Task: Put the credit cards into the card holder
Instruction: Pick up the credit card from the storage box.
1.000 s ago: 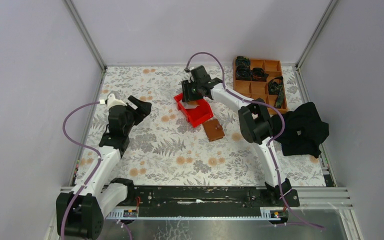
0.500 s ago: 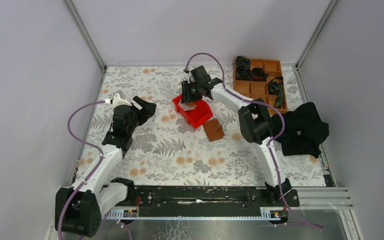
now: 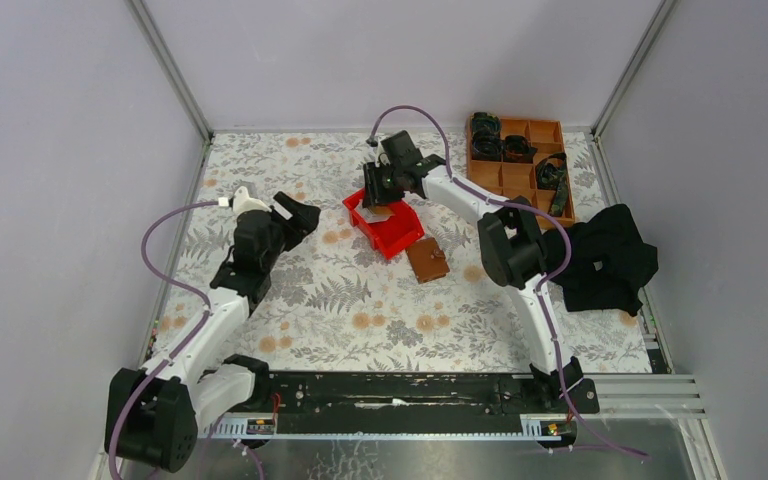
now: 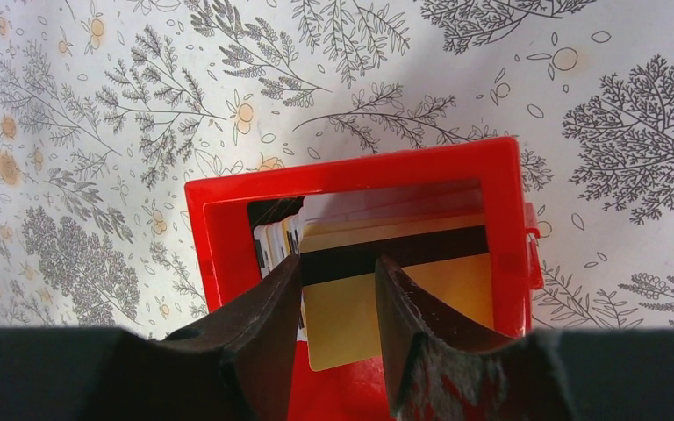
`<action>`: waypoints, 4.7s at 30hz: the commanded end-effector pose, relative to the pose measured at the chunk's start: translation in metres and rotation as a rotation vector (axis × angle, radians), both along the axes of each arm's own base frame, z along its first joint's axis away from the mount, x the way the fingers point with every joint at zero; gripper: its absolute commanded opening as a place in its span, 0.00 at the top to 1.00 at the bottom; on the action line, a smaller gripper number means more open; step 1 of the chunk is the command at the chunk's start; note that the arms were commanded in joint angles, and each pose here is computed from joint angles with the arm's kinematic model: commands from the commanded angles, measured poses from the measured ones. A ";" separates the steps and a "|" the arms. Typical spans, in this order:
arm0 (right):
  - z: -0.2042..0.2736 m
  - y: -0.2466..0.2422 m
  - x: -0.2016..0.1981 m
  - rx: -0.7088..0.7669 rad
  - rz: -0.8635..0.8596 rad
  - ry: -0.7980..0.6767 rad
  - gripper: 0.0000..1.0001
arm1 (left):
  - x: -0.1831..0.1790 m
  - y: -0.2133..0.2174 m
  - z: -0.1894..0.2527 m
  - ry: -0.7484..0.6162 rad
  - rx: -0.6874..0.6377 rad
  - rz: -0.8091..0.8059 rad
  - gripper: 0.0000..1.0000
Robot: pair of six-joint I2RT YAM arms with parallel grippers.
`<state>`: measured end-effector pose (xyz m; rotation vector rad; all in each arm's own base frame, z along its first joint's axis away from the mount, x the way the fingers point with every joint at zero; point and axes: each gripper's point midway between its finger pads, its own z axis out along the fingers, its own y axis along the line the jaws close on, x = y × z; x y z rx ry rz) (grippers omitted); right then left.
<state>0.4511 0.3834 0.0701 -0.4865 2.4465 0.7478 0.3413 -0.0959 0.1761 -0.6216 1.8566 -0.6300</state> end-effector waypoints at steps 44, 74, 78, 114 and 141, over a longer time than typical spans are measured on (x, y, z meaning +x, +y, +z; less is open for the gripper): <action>0.024 -0.057 0.016 -0.389 -0.076 -0.206 0.86 | 0.007 -0.021 0.026 -0.079 -0.006 -0.016 0.15; 0.186 -0.074 -0.060 -0.226 -0.057 -0.309 1.00 | -0.043 -0.075 0.053 -0.181 0.016 -0.451 0.10; 0.196 -0.072 -0.104 -0.129 0.039 -0.217 1.00 | -0.062 -0.095 0.061 -0.211 -0.004 -0.610 0.10; 0.198 -0.034 -0.246 0.395 0.420 0.232 1.00 | -0.151 -0.143 0.067 -0.186 -0.216 -1.194 0.22; 0.184 -0.053 -0.198 0.421 0.341 0.229 0.54 | -0.139 -0.150 0.051 -0.111 -0.264 -1.176 1.00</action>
